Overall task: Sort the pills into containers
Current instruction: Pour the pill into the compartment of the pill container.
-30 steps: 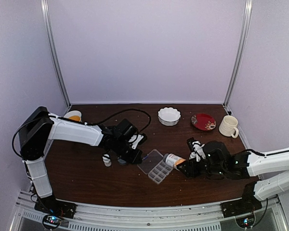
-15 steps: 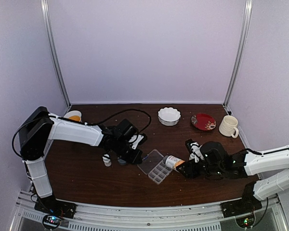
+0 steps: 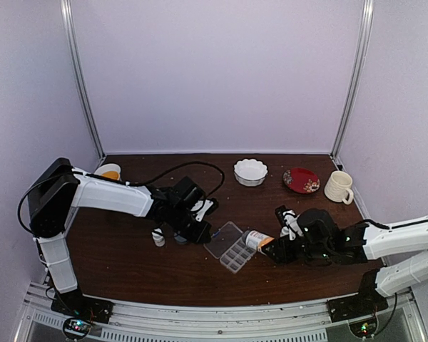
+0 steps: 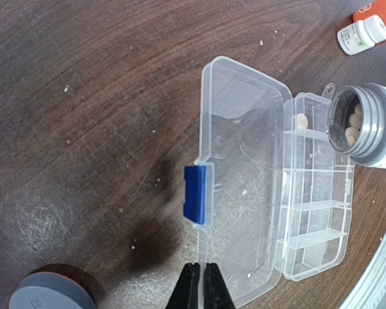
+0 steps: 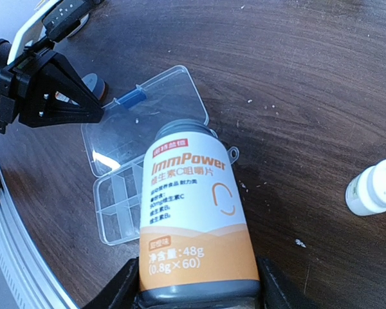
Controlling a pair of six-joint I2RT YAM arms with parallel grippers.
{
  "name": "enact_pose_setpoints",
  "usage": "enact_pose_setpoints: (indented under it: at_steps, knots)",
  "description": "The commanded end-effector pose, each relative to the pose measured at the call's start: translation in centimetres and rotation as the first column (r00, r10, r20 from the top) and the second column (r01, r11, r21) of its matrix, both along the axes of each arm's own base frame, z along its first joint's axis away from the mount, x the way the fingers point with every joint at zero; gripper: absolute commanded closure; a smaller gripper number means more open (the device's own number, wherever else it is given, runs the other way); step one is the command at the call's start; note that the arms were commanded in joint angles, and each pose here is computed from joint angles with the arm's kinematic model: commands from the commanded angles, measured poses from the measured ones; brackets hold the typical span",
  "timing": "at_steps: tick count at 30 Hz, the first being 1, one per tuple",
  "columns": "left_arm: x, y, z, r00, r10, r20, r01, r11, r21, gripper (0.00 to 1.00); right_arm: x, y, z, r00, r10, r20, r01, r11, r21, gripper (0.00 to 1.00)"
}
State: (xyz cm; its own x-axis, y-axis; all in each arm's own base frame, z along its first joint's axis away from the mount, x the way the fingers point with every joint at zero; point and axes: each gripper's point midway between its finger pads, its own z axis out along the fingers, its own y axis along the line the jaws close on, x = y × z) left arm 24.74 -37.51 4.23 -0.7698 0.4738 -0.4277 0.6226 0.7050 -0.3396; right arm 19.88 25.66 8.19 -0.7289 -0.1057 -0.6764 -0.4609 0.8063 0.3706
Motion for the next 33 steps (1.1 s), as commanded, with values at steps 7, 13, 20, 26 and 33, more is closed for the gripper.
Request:
enact_pose_setpoints:
  at_steps: [7,13,20,26,33]
  knots:
    - [0.5,-0.8,1.4,0.999,-0.012,0.042,0.013,1.000,-0.022,0.96,0.8,0.0,1.1,1.000,-0.016,0.024,0.016,1.000,-0.015,1.00]
    - [0.6,-0.9,1.5,0.999,-0.014,0.045,0.015,1.000,-0.025,0.96,0.9,0.0,0.9,0.999,-0.034,0.026,0.033,0.999,0.013,1.00]
    - [0.5,-0.8,1.4,0.999,-0.015,0.042,0.016,1.000,-0.021,0.96,0.9,0.3,1.9,0.998,-0.036,0.042,0.033,0.997,0.076,1.00]
    - [0.6,-0.9,1.6,0.999,-0.015,0.048,0.016,1.000,-0.024,0.96,0.5,0.7,1.3,1.000,0.004,0.011,-0.004,0.999,0.037,1.00]
    - [0.6,-0.8,1.7,0.999,-0.015,0.049,0.016,1.000,-0.020,0.96,0.5,0.1,2.0,0.999,-0.019,0.035,0.017,0.997,0.075,1.00]
